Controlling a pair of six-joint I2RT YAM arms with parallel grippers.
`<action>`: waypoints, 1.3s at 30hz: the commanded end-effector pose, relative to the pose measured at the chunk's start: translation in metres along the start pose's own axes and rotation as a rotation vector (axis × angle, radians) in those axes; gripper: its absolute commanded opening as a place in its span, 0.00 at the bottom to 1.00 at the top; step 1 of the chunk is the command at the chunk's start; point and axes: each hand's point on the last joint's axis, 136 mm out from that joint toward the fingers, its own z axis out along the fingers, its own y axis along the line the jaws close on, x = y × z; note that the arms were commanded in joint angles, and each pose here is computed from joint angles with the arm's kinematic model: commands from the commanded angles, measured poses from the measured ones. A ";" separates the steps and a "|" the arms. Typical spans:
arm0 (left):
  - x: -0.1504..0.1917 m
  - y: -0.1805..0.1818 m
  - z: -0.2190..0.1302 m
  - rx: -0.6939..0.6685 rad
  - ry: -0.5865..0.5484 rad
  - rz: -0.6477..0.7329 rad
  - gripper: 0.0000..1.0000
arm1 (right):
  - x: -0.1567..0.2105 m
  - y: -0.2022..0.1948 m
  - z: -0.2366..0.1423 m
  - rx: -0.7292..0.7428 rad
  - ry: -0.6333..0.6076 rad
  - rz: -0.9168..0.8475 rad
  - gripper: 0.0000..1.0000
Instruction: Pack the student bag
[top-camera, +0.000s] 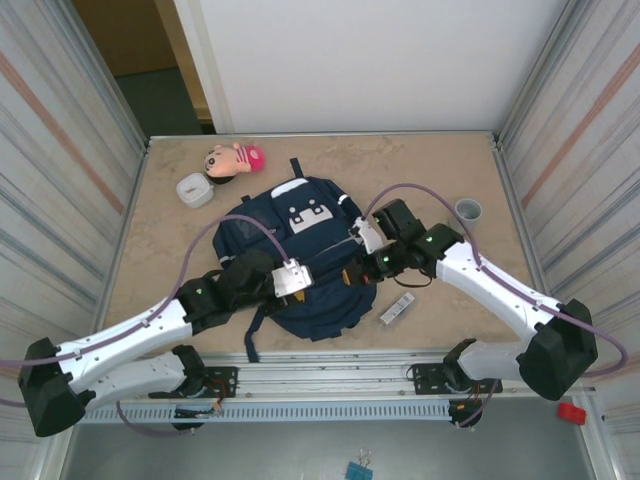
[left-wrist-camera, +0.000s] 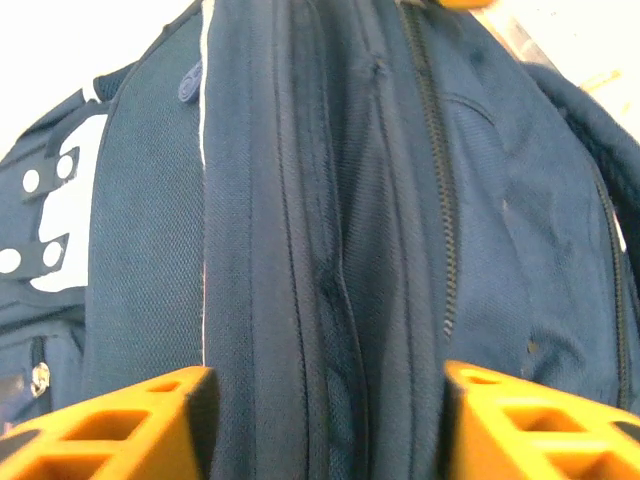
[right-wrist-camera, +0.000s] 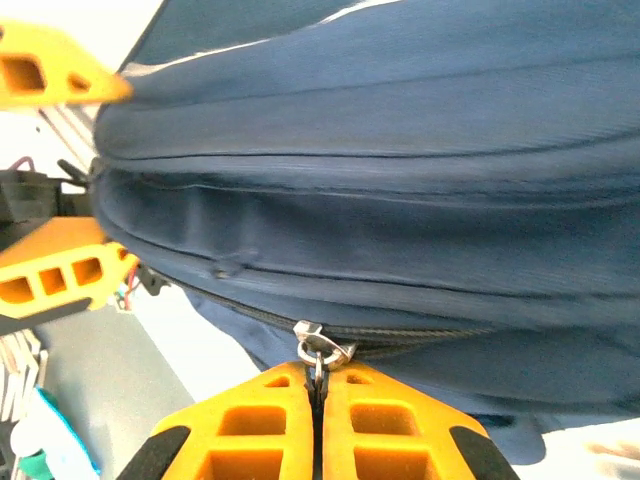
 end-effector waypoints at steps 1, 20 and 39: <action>-0.033 -0.002 -0.004 0.044 -0.107 -0.024 0.64 | -0.004 0.030 -0.003 -0.082 -0.026 -0.040 0.00; -0.016 -0.024 0.000 0.112 -0.065 0.076 0.11 | -0.019 -0.051 -0.030 -0.026 -0.125 0.136 0.00; -0.093 -0.009 -0.006 0.059 -0.205 -0.006 0.74 | -0.014 0.011 -0.018 -0.125 -0.069 -0.003 0.00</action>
